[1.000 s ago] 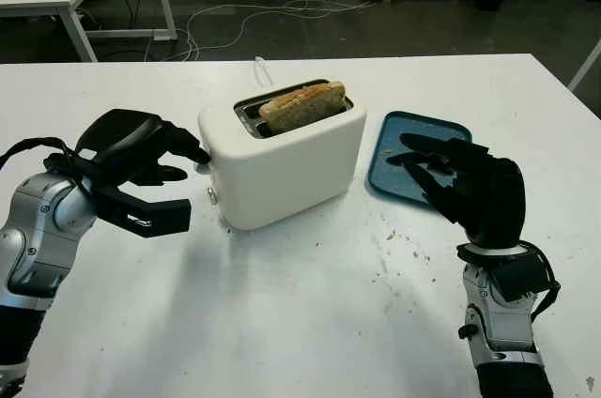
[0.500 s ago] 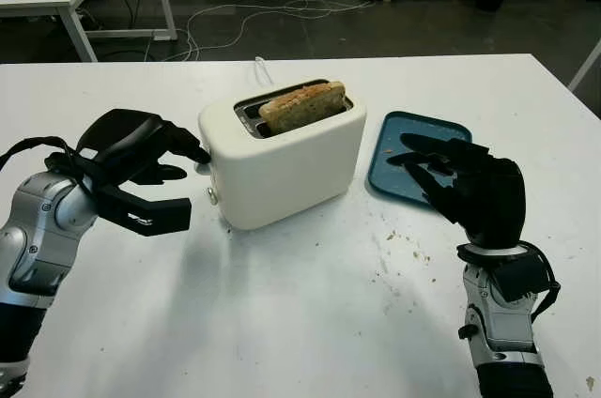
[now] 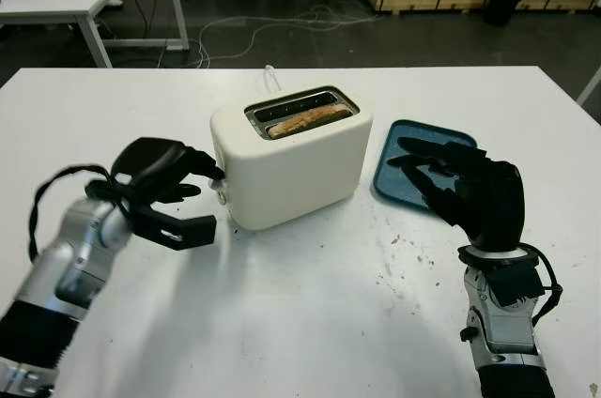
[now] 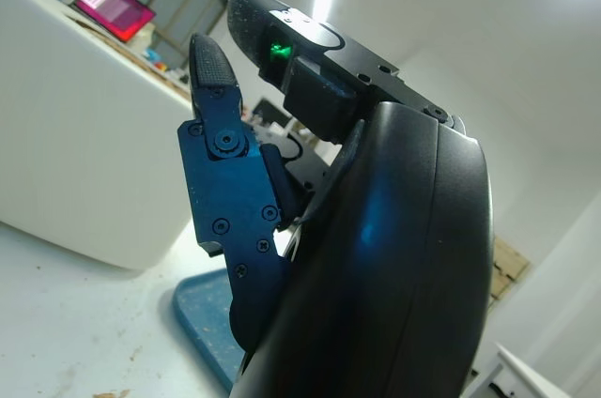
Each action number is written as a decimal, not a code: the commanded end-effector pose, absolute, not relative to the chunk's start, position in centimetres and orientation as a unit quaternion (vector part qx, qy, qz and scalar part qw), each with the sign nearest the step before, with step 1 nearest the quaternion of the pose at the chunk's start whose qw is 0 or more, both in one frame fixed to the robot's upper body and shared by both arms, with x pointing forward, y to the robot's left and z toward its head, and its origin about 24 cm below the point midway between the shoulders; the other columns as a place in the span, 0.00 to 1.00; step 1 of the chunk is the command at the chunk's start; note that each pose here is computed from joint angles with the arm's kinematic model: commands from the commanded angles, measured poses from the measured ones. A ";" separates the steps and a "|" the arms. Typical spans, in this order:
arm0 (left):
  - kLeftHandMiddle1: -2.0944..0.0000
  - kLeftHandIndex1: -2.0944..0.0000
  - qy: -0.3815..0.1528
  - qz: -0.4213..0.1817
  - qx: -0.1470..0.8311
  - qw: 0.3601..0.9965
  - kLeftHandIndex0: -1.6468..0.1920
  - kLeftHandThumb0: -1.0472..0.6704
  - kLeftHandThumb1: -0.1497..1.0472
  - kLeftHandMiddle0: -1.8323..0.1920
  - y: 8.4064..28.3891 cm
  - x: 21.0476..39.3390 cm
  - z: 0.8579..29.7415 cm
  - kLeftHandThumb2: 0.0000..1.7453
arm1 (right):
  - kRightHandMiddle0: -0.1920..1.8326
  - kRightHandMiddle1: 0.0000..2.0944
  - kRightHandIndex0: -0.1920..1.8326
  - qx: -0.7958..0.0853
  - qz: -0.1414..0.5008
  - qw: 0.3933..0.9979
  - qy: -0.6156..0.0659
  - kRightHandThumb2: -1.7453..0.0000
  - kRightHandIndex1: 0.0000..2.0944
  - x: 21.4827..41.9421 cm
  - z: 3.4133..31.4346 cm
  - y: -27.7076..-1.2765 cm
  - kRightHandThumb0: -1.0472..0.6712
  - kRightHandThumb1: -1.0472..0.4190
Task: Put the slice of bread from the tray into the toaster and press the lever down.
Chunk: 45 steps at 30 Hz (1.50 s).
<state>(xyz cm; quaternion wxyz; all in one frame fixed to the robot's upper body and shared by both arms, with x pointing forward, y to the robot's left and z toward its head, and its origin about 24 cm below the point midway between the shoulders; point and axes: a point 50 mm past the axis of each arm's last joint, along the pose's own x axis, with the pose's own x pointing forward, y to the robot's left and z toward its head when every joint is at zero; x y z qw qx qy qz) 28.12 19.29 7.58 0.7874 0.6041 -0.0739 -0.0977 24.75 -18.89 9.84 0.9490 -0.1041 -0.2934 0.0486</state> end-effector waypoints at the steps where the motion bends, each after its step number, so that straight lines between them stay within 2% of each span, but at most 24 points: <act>1: 0.78 1.00 0.098 -0.270 0.581 0.761 0.36 0.59 0.89 0.41 15.6 22.2 -3.0 0.04 | 0.62 0.00 0.58 -0.115 0.053 0.944 -0.304 0.94 0.30 24.8 10.2 -19.0 0.43 0.09; 5: 0.80 0.99 0.102 -0.267 0.580 0.763 0.39 0.62 0.88 0.39 15.5 22.0 -3.1 0.03 | 0.63 0.00 0.58 -0.119 0.060 0.943 -0.305 0.94 0.30 25.1 10.2 -18.8 0.42 0.09; 6: 0.74 0.99 0.099 -0.262 0.584 0.762 0.37 0.61 0.89 0.40 15.7 22.1 -3.0 0.01 | 0.63 0.00 0.58 -0.122 0.059 0.942 -0.306 0.94 0.30 25.1 10.2 -18.7 0.42 0.09; 7: 0.73 0.99 0.097 -0.258 0.587 0.761 0.37 0.60 0.89 0.42 15.9 22.3 -2.8 0.02 | 0.63 0.00 0.58 -0.124 0.058 0.942 -0.307 0.94 0.30 25.1 10.2 -18.7 0.42 0.09; 9: 0.78 1.00 0.090 -0.252 0.591 0.761 0.37 0.59 0.89 0.43 16.2 22.6 -2.4 0.05 | 0.63 0.00 0.58 -0.124 0.057 0.941 -0.308 0.94 0.31 25.2 10.2 -18.8 0.42 0.09; 13: 0.87 1.00 0.081 -0.248 0.597 0.759 0.37 0.59 0.89 0.40 16.9 23.1 -1.1 0.03 | 0.62 0.00 0.57 -0.116 0.060 0.944 -0.304 0.94 0.31 25.3 10.2 -18.8 0.43 0.09; 18: 0.87 1.00 0.044 -0.223 0.595 0.771 0.38 0.59 0.89 0.35 16.9 23.8 1.7 0.04 | 0.63 0.00 0.57 -0.111 0.061 0.945 -0.300 0.94 0.31 25.3 10.0 -18.7 0.42 0.09; 19: 0.82 1.00 0.035 -0.213 0.591 0.777 0.38 0.60 0.89 0.33 16.8 23.9 2.1 0.03 | 0.63 0.00 0.57 -0.114 0.061 0.945 -0.301 0.94 0.31 25.3 10.0 -18.7 0.42 0.09; 20: 0.61 1.00 0.023 -0.203 0.584 0.786 0.37 0.61 0.89 0.38 16.6 23.9 2.6 0.02 | 0.63 0.00 0.57 -0.115 0.061 0.945 -0.302 0.94 0.30 25.4 10.0 -18.7 0.42 0.09; 21: 0.48 1.00 0.012 -0.194 0.576 0.794 0.36 0.62 0.89 0.42 16.5 24.1 3.2 0.01 | 0.63 0.00 0.57 -0.116 0.061 0.944 -0.303 0.94 0.30 25.4 10.0 -18.7 0.42 0.09; 23: 0.35 1.00 -0.016 -0.176 0.564 0.807 0.36 0.63 0.89 0.46 16.4 24.3 4.4 0.02 | 0.63 0.00 0.58 -0.115 0.060 0.944 -0.302 0.94 0.30 25.5 10.0 -18.7 0.42 0.09; 26: 0.27 0.99 -0.077 -0.115 0.533 0.834 0.34 0.63 0.89 0.46 16.5 24.7 6.7 0.03 | 0.63 0.00 0.58 -0.096 0.058 0.950 -0.290 0.94 0.30 25.7 9.9 -18.8 0.42 0.09; 31: 0.24 0.99 -0.131 -0.021 0.474 0.871 0.33 0.56 0.89 0.46 16.8 25.0 9.9 0.12 | 0.60 0.00 0.55 -0.057 0.058 0.963 -0.258 0.93 0.29 26.7 10.0 -19.7 0.44 0.09; 35: 0.25 0.99 -0.157 0.020 0.454 0.877 0.31 0.56 0.89 0.45 17.4 25.0 12.3 0.11 | 0.58 0.00 0.53 -0.049 0.062 0.971 -0.227 0.93 0.28 27.9 10.2 -21.0 0.42 0.09; 40: 0.24 0.98 -0.176 0.049 0.457 0.871 0.30 0.52 0.89 0.45 18.4 24.7 14.5 0.06 | 0.55 0.00 0.51 -0.073 0.086 0.973 -0.201 0.93 0.25 29.3 10.6 -22.3 0.38 0.09; 45: 0.23 0.97 -0.200 0.051 0.470 0.858 0.25 0.50 0.85 0.44 19.7 24.3 16.7 0.02 | 0.56 0.00 0.52 -0.111 0.111 0.972 -0.177 0.93 0.24 30.5 11.4 -23.6 0.36 0.09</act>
